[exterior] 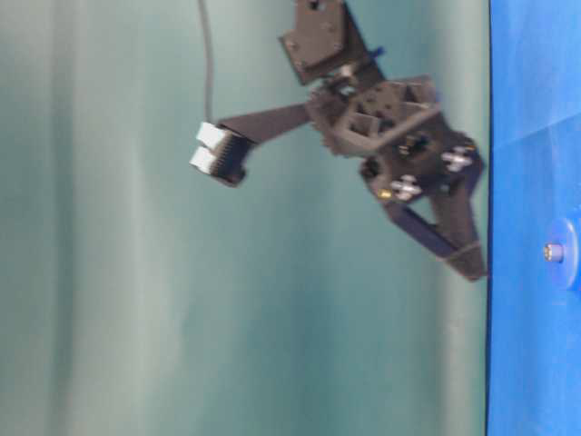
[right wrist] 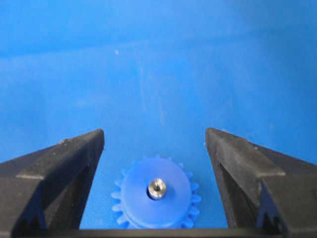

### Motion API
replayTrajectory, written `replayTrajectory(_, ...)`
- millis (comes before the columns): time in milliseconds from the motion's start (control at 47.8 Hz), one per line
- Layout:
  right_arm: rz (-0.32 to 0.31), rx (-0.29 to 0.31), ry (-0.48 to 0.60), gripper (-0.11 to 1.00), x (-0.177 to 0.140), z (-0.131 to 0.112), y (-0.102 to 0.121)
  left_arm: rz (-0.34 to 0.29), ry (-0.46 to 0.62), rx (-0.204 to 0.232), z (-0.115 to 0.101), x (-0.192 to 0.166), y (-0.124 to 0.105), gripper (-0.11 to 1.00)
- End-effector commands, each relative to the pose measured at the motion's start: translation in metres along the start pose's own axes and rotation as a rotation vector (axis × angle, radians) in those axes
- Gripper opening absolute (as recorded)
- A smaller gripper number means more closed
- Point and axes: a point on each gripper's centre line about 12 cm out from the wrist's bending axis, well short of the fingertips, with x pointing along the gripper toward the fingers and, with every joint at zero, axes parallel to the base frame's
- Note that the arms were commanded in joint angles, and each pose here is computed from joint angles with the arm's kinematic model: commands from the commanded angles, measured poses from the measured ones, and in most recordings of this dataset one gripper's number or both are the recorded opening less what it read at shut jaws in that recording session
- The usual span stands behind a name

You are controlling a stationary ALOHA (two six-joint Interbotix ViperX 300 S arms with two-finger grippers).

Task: Insert the shaft placed at a random location into the center hole of the small gear at another random location.
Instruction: 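Open the right gripper and lift it away from the gear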

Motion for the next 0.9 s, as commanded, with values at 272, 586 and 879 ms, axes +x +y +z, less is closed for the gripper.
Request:
replayTrajectory(272,0.019,-0.002,-0.036,0.69,-0.016,0.023,0.006,0.000,-0.015,0.002,0.004,0.001,0.000,0.00)
replayTrajectory(586,0.023,-0.003,-0.009,0.69,-0.027,0.013,0.007,0.000,-0.017,0.002,0.005,0.001,0.000,0.00)
replayTrajectory(879,0.023,-0.001,-0.003,0.69,-0.048,0.006,0.004,0.000,-0.015,0.002,0.004,0.001,0.000,0.00)
